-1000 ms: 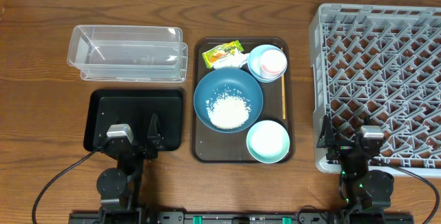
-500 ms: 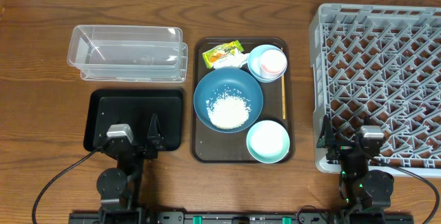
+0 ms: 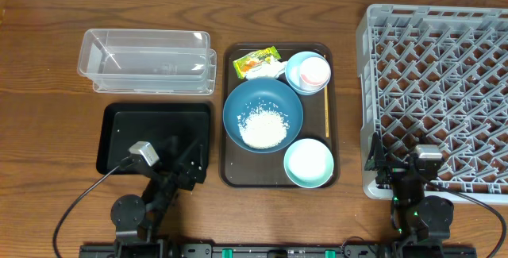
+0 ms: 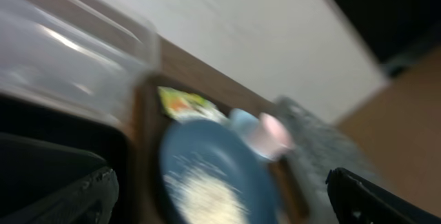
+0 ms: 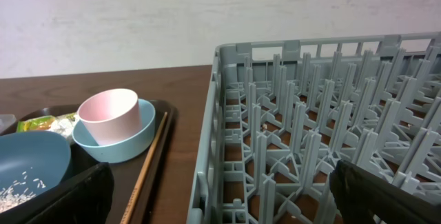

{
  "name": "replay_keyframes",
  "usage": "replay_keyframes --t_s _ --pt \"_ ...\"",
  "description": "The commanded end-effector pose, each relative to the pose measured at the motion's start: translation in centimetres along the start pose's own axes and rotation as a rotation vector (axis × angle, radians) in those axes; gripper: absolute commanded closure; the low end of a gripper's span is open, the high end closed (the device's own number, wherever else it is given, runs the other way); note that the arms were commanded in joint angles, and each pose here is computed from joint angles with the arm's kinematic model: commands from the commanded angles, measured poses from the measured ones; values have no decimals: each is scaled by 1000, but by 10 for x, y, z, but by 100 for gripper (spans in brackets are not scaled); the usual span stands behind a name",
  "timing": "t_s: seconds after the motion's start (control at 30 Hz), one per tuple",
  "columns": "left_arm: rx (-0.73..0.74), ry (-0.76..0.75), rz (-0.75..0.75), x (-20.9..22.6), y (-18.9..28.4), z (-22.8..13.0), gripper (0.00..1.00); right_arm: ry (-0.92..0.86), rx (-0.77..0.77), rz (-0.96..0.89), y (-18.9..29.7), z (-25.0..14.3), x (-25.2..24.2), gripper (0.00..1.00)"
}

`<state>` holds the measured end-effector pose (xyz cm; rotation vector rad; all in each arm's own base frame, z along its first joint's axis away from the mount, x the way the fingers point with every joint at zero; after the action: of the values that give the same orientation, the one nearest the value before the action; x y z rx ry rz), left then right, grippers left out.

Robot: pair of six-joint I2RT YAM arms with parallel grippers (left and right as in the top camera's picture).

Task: Sort waste into correct bins and load items into the dishwasher rack
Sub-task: 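Move the left gripper toward the blue bowl of rice, then grasp the rim of the blue bowl with the left gripper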

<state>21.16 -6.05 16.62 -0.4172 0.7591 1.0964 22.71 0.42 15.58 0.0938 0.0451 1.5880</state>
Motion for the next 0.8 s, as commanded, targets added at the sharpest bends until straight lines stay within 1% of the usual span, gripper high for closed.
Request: replay_keyframes --t_s 0.0,0.07,0.1,0.13,0.23,0.3,0.37,0.47,0.5,0.53,0.63,0.67,0.7,0.77 --pt "147 159 -196 -31 4 -19 2 12 7 -7 0 -2 -2 1" --pt "142 73 -335 -59 11 -11 2 12 7 -7 0 -2 -2 1" --pt "130 37 -383 -72 15 -6 2 12 8 -7 0 -2 -2 1" --pt "121 21 -400 -78 17 -1 2 11 8 -7 0 -2 -2 1" --pt "87 -6 -421 -98 24 16 2 12 8 -7 0 -2 -2 1" --pt "85 -5 -397 -105 25 26 2 12 7 -7 0 -2 -2 1" --pt "99 -37 -360 -110 23 34 2 12 8 -7 0 -2 -2 1" --pt "164 -138 -257 -114 15 46 2 12 7 -7 0 -2 -2 1" --pt "193 -142 -190 -110 12 50 2 12 8 -7 0 -2 -2 1" --pt "226 -150 -108 -104 9 55 2 12 8 -7 0 -2 -2 1" --pt "378 -201 224 -78 7 72 2 11 7 -7 0 -2 -2 1" --pt "432 -198 298 -75 7 78 2 12 8 -7 0 -2 -2 1" --pt "478 -168 332 -78 5 84 2 11 8 -7 0 -2 -2 1" --pt "552 -86 357 -86 3 88 2 11 8 -7 0 -2 -2 1"
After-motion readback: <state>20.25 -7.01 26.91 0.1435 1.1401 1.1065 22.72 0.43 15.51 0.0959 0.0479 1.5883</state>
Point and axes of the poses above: each gripper's point midway between its finger pads, its own y axis back along the fingers, its own x axis along the line the jaws close on, z = x × y, the point moved 2 cm from there along y, back along the fingers, and after that the axes turned 4 degrees about y, right-handed, at the moved point
